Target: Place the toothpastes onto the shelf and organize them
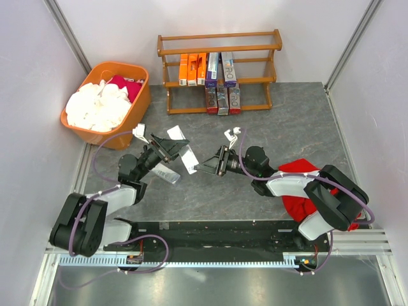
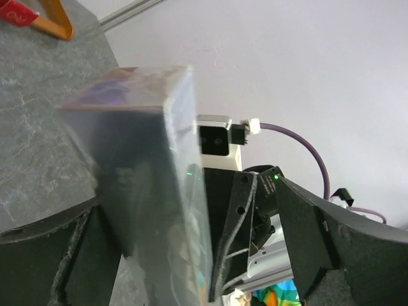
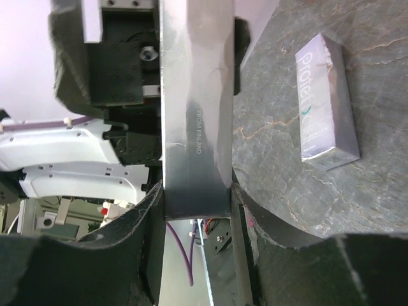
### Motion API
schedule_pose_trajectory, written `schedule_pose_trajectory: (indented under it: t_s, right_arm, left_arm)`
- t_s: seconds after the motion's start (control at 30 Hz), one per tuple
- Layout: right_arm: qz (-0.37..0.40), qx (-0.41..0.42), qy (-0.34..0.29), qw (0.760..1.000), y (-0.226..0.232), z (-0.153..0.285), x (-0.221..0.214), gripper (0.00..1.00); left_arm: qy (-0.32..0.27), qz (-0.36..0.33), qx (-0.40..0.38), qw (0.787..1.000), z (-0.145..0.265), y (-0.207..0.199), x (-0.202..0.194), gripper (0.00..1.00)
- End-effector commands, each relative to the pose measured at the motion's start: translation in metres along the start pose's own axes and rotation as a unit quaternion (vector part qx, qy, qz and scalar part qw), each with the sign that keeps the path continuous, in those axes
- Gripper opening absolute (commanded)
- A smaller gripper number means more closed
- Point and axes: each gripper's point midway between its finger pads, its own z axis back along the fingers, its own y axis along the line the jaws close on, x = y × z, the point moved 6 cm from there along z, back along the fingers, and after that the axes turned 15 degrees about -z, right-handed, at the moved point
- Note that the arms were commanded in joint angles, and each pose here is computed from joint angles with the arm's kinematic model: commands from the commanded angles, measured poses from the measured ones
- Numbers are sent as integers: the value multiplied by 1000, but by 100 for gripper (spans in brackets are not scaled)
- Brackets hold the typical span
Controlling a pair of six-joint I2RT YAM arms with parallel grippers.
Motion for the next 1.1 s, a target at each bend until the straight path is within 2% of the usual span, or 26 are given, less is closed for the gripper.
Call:
schedule_pose_trajectory:
  t_s: [0.0, 0.07, 0.1, 0.13, 0.2, 0.23, 0.27, 0.33, 0.37, 0.5, 0.67, 0.8, 1.07]
  right_arm:
    - [24, 24, -26, 999, 13, 2, 16, 22]
    - [19, 4, -35, 999, 5, 7, 23, 21]
    - [22, 1, -37, 999, 6, 9, 24, 20]
    - [25, -6, -45, 999, 3, 13, 30, 20]
    - [23, -24, -54, 998, -2, 19, 35, 19]
    - [23, -37, -63, 997, -8, 25, 41, 19]
    - [21, -49, -68, 996, -11, 29, 43, 18]
    - [13, -79, -81, 993, -25, 42, 53, 18]
    - [11, -90, -87, 992, -29, 47, 57, 18]
    - [-7, -147, -123, 981, -56, 78, 82, 18]
    - [-16, -191, -158, 969, -81, 110, 112, 18]
    - [-30, -198, -197, 960, -91, 134, 150, 18]
    - [-57, -197, -226, 952, -115, 142, 194, 18]
  left_arm:
    - [-9, -111, 0, 994, -3, -15, 17, 100]
    - [12, -117, 54, 992, -4, -7, 18, 100]
    - [1, -158, 55, 986, -3, -16, 27, 100]
    - [15, -150, 111, 982, 2, -3, 24, 100]
    - [9, -184, 150, 971, 7, -2, 32, 100]
    - [-15, -198, 178, 964, 12, -4, 41, 100]
    - [0, -201, 217, 955, 19, 5, 37, 100]
    - [-23, -215, 251, 944, 25, 4, 47, 100]
    - [-17, -217, 266, 939, 29, 7, 46, 100]
    - [-21, -222, 274, 936, 31, 9, 47, 100]
    - [5, -207, 267, 941, 24, 16, 40, 100]
    - [15, -200, 264, 943, 21, 21, 36, 100]
    - [32, -187, 259, 947, 16, 27, 31, 100]
